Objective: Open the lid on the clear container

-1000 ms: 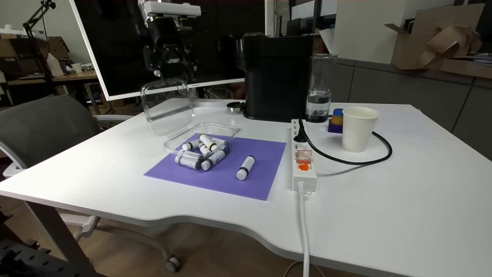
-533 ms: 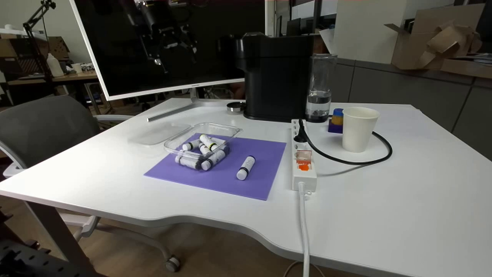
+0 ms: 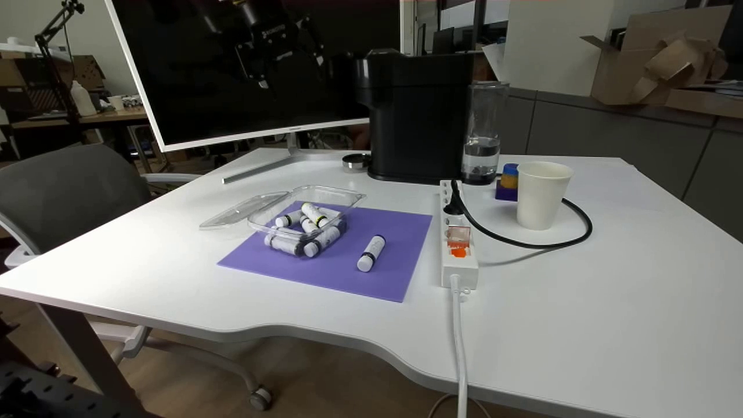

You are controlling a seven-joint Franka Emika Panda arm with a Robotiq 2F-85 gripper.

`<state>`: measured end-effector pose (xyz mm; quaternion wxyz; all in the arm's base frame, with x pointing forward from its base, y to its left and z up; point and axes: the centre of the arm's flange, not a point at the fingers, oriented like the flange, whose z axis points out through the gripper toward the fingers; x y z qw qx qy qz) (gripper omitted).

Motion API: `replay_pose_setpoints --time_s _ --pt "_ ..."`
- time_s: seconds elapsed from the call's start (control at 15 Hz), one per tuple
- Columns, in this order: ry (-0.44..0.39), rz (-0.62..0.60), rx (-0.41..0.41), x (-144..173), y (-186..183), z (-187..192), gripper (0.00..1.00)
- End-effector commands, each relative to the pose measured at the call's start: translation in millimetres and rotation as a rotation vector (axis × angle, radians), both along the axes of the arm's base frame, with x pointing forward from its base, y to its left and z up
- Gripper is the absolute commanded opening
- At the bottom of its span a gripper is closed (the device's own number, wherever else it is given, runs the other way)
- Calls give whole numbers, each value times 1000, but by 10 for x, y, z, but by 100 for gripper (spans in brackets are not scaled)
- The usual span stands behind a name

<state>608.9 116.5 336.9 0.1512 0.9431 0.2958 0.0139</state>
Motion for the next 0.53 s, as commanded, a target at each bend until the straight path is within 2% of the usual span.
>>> replay_pose_setpoints --time_s 0.0,0.27,0.47 --pt "-108 -148 68 -211 -316 -53 100" --pt "-178 -285 188 -243 -623 -171 100" --pt "-200 -359 260 -249 -791 -252 100"
